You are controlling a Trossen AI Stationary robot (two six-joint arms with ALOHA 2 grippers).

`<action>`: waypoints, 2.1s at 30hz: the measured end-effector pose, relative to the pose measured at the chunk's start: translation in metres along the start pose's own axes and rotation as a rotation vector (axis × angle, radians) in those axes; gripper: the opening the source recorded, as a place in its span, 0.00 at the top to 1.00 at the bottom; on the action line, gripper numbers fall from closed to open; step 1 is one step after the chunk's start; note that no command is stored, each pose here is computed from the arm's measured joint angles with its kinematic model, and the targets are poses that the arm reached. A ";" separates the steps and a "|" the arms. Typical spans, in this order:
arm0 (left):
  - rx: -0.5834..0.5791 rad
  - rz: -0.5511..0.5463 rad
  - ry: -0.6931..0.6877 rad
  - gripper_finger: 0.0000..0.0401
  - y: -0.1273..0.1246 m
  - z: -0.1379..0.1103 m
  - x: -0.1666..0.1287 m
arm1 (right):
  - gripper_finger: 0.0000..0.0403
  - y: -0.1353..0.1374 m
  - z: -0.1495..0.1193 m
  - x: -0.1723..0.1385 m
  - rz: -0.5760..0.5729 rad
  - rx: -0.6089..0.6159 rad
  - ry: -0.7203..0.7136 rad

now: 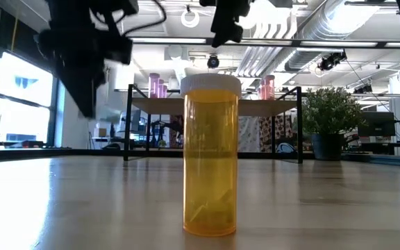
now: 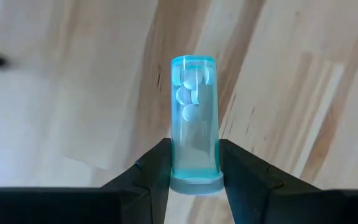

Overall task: Pick and place medicine bottles onto shelf by color
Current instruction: Put the blue pill bottle on the shelf aligned with the blue pill bottles

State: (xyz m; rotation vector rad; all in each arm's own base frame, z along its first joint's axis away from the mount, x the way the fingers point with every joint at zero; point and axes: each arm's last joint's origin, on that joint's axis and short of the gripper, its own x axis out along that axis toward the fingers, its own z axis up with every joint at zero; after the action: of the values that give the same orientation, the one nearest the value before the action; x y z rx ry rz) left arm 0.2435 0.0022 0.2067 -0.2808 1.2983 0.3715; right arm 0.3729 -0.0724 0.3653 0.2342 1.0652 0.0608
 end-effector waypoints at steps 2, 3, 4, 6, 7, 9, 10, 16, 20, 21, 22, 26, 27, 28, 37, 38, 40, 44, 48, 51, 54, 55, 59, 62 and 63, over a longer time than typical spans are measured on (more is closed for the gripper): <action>0.089 0.026 -0.012 0.71 -0.005 0.004 -0.013 | 0.51 0.001 0.000 0.000 0.021 0.000 -0.001; 0.134 0.042 -0.020 0.71 -0.008 0.006 -0.020 | 0.51 0.001 0.000 0.000 0.033 -0.001 -0.002; 0.179 0.059 -0.027 0.71 -0.010 0.008 -0.027 | 0.51 0.001 0.000 0.000 0.043 -0.001 -0.003; 0.264 0.100 -0.053 0.71 -0.015 0.011 -0.039 | 0.51 0.002 0.001 0.000 0.068 -0.003 -0.012; 0.303 0.124 -0.072 0.71 -0.018 0.013 -0.046 | 0.51 0.003 0.002 0.000 0.091 -0.004 -0.018; 0.375 0.175 -0.109 0.71 -0.022 0.016 -0.057 | 0.51 0.004 0.004 0.000 0.142 0.000 -0.038; 0.410 0.201 -0.128 0.71 -0.024 0.017 -0.062 | 0.51 0.005 0.005 -0.001 0.169 0.007 -0.050; 0.643 0.371 -0.241 0.71 -0.035 0.024 -0.089 | 0.51 0.009 0.010 -0.002 0.315 0.073 -0.090; 0.795 0.503 -0.284 0.71 -0.042 0.026 -0.104 | 0.51 0.011 0.013 -0.003 0.403 0.158 -0.090; 0.834 0.535 -0.292 0.71 -0.043 0.027 -0.107 | 0.51 0.012 0.013 -0.003 0.429 0.187 -0.085; 0.878 0.565 -0.299 0.71 -0.045 0.027 -0.110 | 0.51 0.012 0.014 -0.004 0.454 0.211 -0.082; 1.042 0.669 -0.302 0.71 -0.051 0.028 -0.121 | 0.51 0.014 0.017 -0.005 0.520 0.320 -0.074; 1.077 0.686 -0.307 0.71 -0.053 0.028 -0.122 | 0.51 0.014 0.018 -0.005 0.529 0.351 -0.071; 1.108 0.697 -0.315 0.71 -0.055 0.029 -0.123 | 0.51 0.014 0.019 -0.006 0.534 0.376 -0.072; 1.296 0.765 -0.439 0.71 -0.074 0.037 -0.133 | 0.51 0.017 0.027 -0.006 0.549 0.468 -0.109; 1.309 0.774 -0.451 0.71 -0.075 0.038 -0.134 | 0.51 0.018 0.027 -0.006 0.544 0.473 -0.110; 1.335 0.796 -0.470 0.71 -0.076 0.041 -0.136 | 0.51 0.020 0.027 -0.005 0.544 0.479 -0.106; 1.402 0.833 -0.469 0.71 -0.078 0.043 -0.138 | 0.51 0.025 0.027 -0.004 0.550 0.474 -0.098; 1.424 0.851 -0.486 0.71 -0.079 0.045 -0.140 | 0.51 0.031 0.026 -0.003 0.556 0.486 -0.084; 1.437 0.875 -0.503 0.71 -0.080 0.047 -0.142 | 0.51 0.033 0.027 -0.002 0.554 0.482 -0.086; 1.449 0.912 -0.500 0.71 -0.080 0.050 -0.144 | 0.51 0.036 0.027 -0.002 0.558 0.479 -0.084; 1.456 0.917 -0.498 0.71 -0.080 0.050 -0.144 | 0.51 0.036 0.027 -0.002 0.559 0.488 -0.082; 1.451 0.922 -0.500 0.71 -0.079 0.052 -0.145 | 0.51 0.037 0.027 -0.002 0.565 0.489 -0.082; 1.461 0.931 -0.493 0.71 -0.078 0.053 -0.145 | 0.51 0.037 0.027 -0.002 0.567 0.495 -0.079; 1.464 0.932 -0.494 0.71 -0.078 0.053 -0.145 | 0.51 0.037 0.027 -0.002 0.569 0.495 -0.078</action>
State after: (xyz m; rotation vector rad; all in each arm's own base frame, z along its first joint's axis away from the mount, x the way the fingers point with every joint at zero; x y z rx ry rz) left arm 0.2905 -0.0624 0.3597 1.5878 0.8444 0.1504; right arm 0.3981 -0.0408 0.3874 0.9766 0.8952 0.2975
